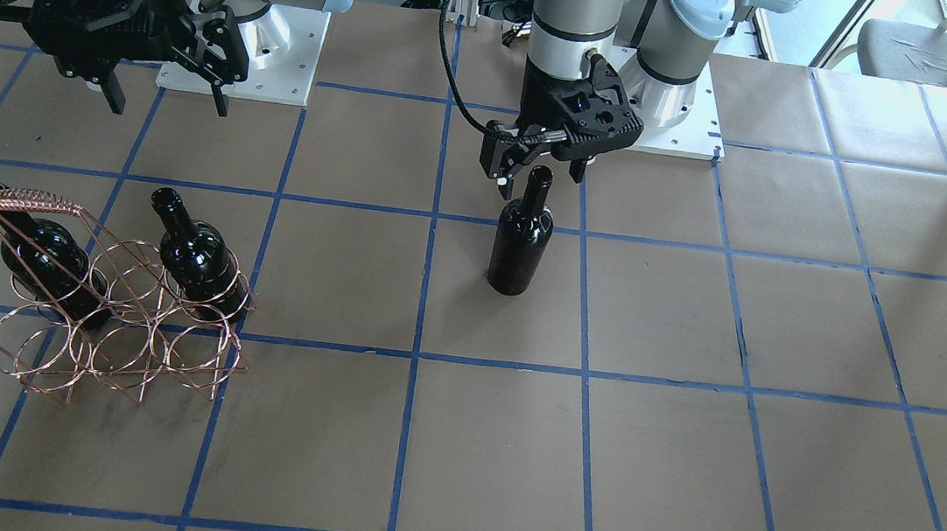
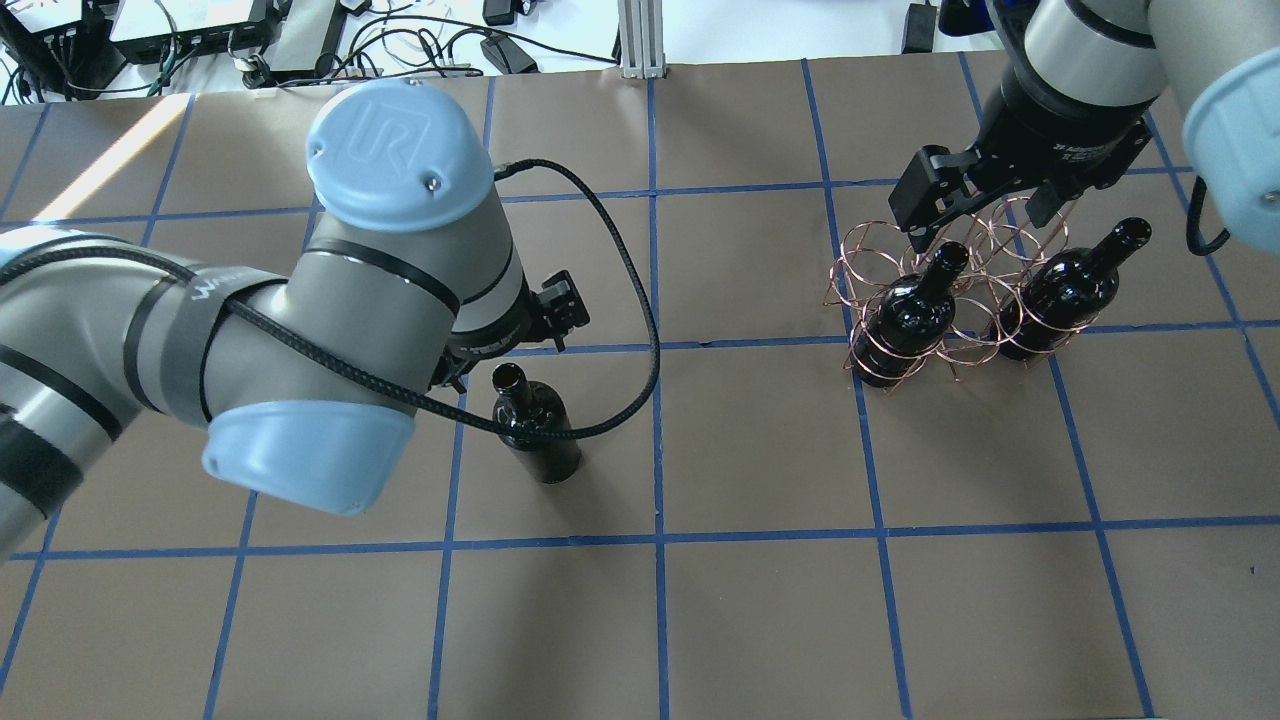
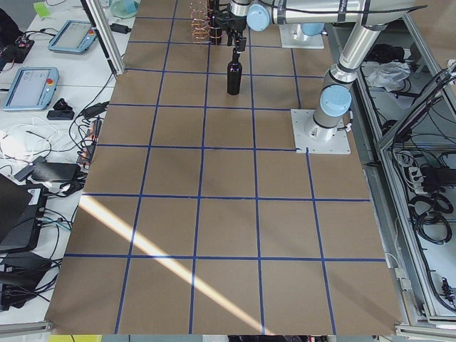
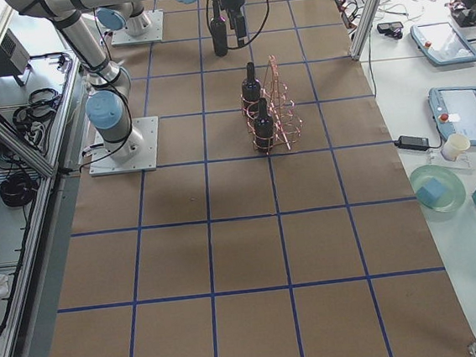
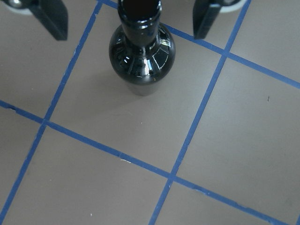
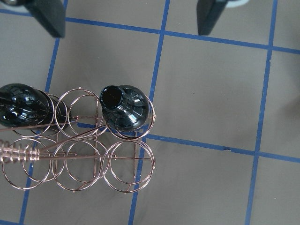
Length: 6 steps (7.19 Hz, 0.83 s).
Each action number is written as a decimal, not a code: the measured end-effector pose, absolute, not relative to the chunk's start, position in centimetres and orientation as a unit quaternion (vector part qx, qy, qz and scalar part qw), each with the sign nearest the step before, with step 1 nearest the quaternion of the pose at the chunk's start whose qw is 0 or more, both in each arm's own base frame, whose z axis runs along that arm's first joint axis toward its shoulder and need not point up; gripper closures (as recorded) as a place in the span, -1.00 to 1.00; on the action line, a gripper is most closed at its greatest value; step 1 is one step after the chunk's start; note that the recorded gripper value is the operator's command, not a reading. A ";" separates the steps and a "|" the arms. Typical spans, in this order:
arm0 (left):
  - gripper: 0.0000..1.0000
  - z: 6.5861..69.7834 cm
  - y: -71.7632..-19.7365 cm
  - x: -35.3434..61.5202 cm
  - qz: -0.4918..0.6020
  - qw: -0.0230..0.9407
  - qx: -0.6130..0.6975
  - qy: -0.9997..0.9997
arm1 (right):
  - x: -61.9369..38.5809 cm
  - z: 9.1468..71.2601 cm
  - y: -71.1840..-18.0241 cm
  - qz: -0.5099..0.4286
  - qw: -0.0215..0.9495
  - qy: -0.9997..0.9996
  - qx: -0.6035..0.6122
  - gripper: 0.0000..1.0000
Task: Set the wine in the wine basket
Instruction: 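Open and raise the left gripper while the right gripper moves over the bottle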
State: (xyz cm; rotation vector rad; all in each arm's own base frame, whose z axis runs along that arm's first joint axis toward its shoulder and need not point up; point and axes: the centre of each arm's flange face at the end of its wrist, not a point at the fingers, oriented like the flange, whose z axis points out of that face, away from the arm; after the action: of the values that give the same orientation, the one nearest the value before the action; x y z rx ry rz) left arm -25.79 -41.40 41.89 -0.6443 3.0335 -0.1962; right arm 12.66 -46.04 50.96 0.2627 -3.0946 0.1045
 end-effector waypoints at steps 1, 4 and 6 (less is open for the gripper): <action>-1.00 45.4 -43.1 -24.1 -0.063 0.014 -0.203 0.977 | 12.8 51.0 -46.0 0.035 0.016 -0.997 0.072 -1.00; -1.00 53.7 -47.0 -16.9 -0.052 -0.026 -0.135 0.989 | 17.3 50.3 -45.2 0.031 0.012 -0.999 0.028 -1.00; -1.00 53.7 -47.3 -12.6 -0.011 -0.023 -0.096 0.995 | 24.0 48.2 -44.8 0.031 0.008 -0.999 0.009 -1.00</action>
State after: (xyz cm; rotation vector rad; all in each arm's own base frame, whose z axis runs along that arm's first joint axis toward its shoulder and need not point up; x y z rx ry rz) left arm -12.65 -47.29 53.66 -0.3054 3.1727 -0.0358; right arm 24.02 -44.79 48.19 0.0289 -3.1245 0.0962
